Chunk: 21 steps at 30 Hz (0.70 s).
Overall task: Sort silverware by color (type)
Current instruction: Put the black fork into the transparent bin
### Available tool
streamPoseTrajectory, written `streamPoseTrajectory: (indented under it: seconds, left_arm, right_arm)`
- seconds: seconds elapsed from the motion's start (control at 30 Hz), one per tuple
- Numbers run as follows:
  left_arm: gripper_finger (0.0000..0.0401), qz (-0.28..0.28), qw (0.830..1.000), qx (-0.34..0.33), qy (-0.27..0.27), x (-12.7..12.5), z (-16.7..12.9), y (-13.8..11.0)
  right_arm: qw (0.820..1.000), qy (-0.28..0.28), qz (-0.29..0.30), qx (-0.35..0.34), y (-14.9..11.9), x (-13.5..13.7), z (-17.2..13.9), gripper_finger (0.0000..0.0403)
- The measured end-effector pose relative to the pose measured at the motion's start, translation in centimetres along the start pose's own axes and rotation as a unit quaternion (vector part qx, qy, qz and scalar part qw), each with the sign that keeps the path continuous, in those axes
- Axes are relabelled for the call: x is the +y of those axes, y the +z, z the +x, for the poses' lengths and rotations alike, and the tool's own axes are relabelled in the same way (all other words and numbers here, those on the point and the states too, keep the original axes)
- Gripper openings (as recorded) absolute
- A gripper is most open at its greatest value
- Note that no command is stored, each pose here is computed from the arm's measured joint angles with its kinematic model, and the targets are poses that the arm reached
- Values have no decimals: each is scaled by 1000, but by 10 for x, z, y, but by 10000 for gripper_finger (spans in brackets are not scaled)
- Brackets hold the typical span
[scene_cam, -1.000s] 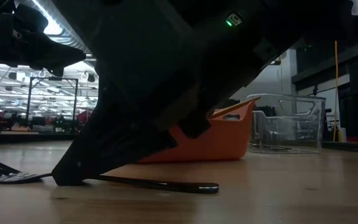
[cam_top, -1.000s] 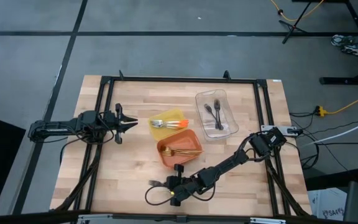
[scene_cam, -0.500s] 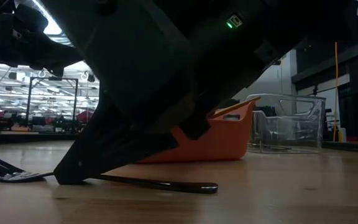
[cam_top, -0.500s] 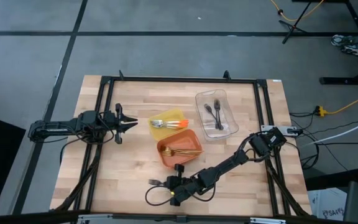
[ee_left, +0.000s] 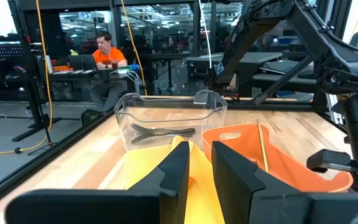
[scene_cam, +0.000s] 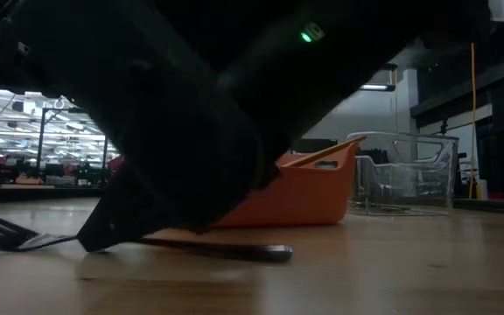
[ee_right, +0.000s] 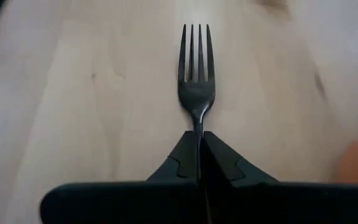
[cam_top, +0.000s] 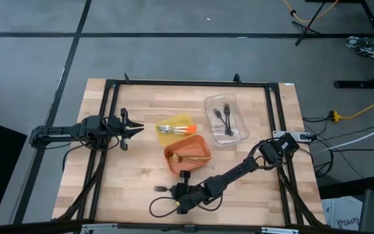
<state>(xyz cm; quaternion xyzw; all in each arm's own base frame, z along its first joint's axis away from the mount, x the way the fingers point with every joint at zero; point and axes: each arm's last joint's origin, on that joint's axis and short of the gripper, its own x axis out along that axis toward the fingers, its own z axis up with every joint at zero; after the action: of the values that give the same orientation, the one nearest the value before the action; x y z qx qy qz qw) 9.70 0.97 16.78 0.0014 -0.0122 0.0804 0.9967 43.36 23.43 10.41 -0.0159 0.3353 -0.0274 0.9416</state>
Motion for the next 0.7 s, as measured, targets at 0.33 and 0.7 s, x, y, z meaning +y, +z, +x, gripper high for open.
streamPoseTrajectory:
  seconds: [0.33, 0.7]
  left_arm:
    - [63, 0, 1000, 0, 0, 0, 0, 0]
    - [63, 0, 1000, 0, 0, 0, 0, 0]
  right_arm:
    - [995, -17, -89, 27, 35, -1, -10, 1]
    - [987, -26, -142, 74, 78, -3, -38, 1]
